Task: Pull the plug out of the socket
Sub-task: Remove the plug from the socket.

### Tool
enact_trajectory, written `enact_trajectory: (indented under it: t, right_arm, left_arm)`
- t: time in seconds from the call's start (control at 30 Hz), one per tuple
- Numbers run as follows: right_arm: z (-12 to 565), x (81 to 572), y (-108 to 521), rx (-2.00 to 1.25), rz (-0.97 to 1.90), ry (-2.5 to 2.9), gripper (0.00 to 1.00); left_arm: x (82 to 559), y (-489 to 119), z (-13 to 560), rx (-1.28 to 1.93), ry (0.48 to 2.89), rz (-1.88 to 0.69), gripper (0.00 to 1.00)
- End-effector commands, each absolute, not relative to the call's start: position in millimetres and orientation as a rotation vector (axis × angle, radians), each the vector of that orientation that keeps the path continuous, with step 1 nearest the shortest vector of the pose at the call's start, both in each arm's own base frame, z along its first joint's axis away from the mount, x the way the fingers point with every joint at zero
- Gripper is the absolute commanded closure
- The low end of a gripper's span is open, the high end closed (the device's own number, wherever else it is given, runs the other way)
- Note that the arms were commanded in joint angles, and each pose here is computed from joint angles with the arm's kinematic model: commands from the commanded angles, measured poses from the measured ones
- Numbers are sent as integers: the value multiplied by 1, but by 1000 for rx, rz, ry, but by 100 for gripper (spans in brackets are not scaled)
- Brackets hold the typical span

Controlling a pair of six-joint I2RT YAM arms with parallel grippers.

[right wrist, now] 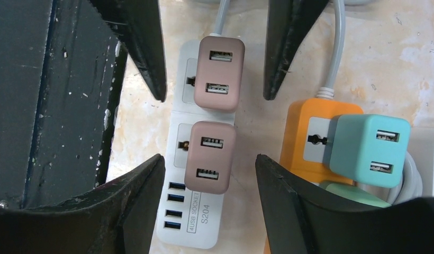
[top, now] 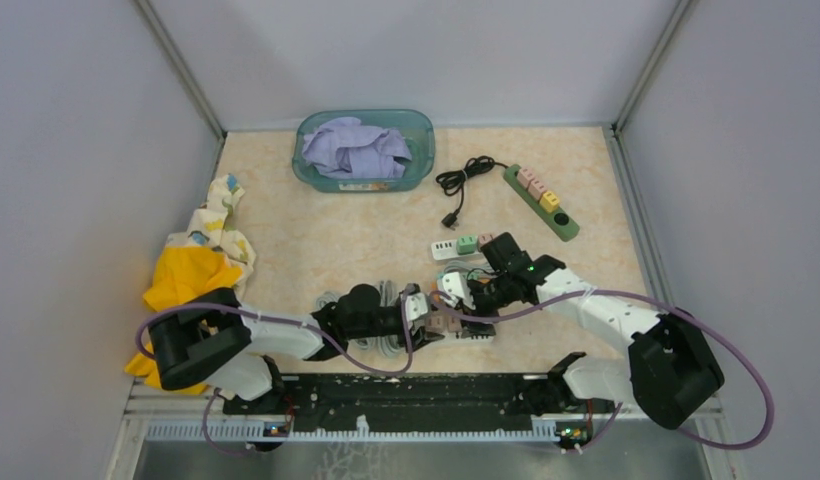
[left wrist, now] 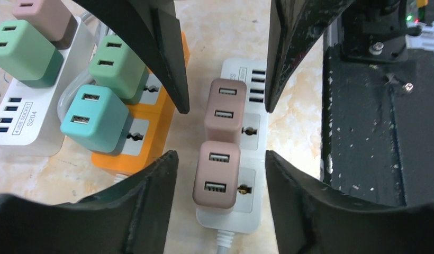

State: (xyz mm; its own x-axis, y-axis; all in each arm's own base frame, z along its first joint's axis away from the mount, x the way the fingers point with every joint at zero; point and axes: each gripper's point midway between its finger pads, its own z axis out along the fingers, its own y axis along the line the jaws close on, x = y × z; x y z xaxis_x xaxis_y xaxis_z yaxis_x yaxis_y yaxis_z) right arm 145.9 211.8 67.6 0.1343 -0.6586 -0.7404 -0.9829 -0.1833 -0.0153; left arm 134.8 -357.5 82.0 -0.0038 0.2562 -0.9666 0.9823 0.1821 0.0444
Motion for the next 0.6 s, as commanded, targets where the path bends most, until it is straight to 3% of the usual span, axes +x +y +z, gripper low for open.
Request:
enact_trajectory:
  t: [0.0, 0.2, 0.43, 0.57]
  right_arm:
    - [93, 154, 224, -1880, 826, 1463, 36]
    - [100, 152, 227, -1852, 850, 1438, 36]
    - [94, 152, 233, -1847, 844, 1430, 38]
    - [88, 153, 234, -1864, 824, 1453, 42]
  left_arm:
    - [133, -364, 109, 1192, 1394, -975, 25]
    - [135, -352, 119, 1161, 1428, -950, 0]
    - [125, -336, 128, 1105, 1463, -1088, 1]
    - [122, -336, 115, 1138, 1464, -1089, 12]
